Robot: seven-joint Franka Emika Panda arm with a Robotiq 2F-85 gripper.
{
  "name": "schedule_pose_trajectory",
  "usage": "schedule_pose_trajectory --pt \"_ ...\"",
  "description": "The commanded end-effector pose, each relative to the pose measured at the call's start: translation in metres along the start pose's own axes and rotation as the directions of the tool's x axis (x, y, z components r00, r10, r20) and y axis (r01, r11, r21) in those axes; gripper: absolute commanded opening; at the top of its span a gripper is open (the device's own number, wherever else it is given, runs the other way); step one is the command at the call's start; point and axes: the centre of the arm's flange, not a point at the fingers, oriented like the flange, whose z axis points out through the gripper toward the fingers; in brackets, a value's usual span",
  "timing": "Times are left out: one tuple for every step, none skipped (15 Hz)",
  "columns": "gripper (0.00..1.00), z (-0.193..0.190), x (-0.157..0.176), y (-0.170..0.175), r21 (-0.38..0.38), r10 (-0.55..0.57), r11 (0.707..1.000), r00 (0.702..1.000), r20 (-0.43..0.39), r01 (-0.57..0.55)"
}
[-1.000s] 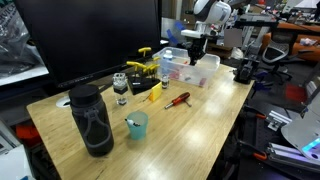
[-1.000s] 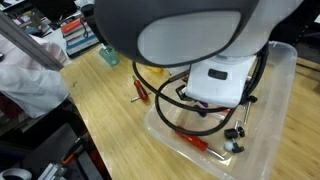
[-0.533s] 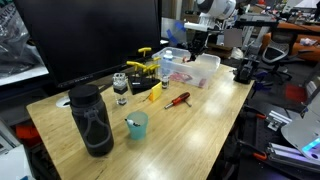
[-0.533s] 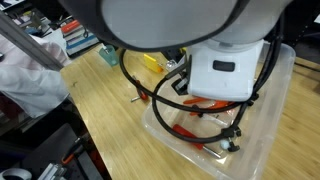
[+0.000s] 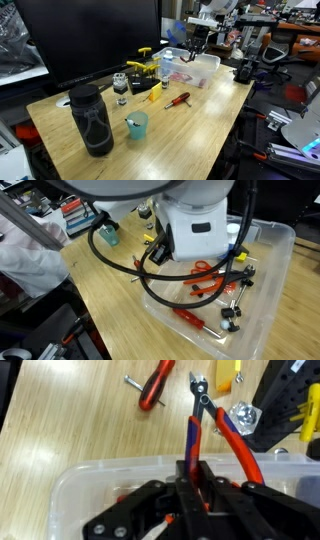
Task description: Take the small pliers out of the box and put them on the table
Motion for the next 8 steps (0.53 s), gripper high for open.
schedule_pose_trajectory --pt "0.04 0.011 -0.020 -0.008 -0.049 -0.182 0.982 0.982 0.041 0.184" --pt "0.04 0.017 -0.028 -0.012 -0.064 -0.227 0.971 0.972 0.052 0.231" --pt "0.04 0.025 -0.037 -0.017 -0.084 -0.274 0.957 0.960 0.062 0.279" --pt "0.04 0.033 -0.045 -0.020 -0.101 -0.313 0.942 0.947 0.074 0.319" --pt "0.04 0.045 -0.055 -0.023 -0.123 -0.353 0.924 0.931 0.088 0.362" --pt "0.04 0.058 -0.060 -0.025 -0.147 -0.396 0.901 0.912 0.110 0.409" --pt "0.04 0.070 -0.070 -0.025 -0.168 -0.425 0.880 0.895 0.133 0.443" --pt "0.04 0.083 -0.078 -0.025 -0.195 -0.445 0.860 0.880 0.166 0.472"
